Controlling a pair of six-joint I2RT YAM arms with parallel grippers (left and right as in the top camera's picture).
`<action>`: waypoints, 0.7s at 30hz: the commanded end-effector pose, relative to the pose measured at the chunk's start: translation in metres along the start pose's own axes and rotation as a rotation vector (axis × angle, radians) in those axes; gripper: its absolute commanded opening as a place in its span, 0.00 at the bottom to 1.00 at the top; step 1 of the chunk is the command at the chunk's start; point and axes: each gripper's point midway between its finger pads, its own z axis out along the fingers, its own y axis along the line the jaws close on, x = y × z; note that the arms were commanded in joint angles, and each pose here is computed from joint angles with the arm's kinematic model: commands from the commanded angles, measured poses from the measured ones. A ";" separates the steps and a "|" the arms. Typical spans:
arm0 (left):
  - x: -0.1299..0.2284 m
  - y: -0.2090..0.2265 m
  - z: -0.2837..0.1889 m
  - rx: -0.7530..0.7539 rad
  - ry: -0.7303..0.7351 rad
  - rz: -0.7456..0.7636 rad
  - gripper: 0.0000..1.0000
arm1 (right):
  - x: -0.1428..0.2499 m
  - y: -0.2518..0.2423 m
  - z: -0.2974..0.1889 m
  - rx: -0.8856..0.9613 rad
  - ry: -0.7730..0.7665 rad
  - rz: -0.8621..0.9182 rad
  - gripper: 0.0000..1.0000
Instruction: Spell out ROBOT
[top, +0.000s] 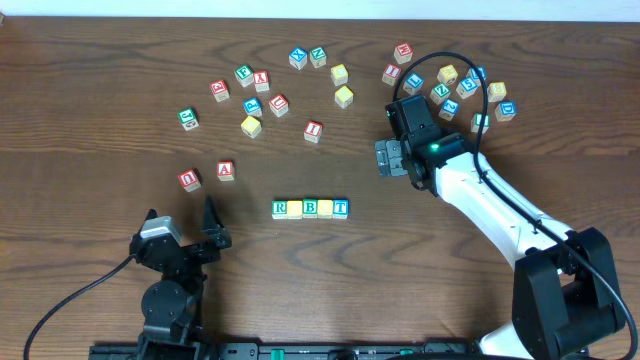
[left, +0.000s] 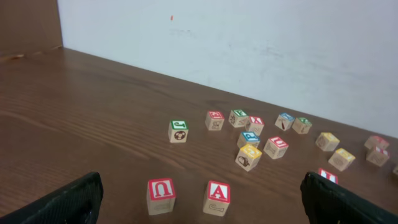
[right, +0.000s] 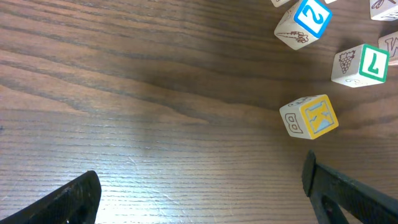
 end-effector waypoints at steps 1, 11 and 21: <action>0.018 0.003 0.001 -0.005 0.052 0.046 1.00 | -0.010 0.002 -0.011 -0.010 -0.036 0.004 0.99; 0.018 0.001 0.001 0.010 0.054 0.044 1.00 | -0.010 0.005 -0.011 -0.013 -0.037 -0.001 0.99; 0.020 -0.004 0.001 0.041 0.061 0.173 1.00 | -0.010 0.006 -0.012 -0.015 -0.037 -0.004 0.99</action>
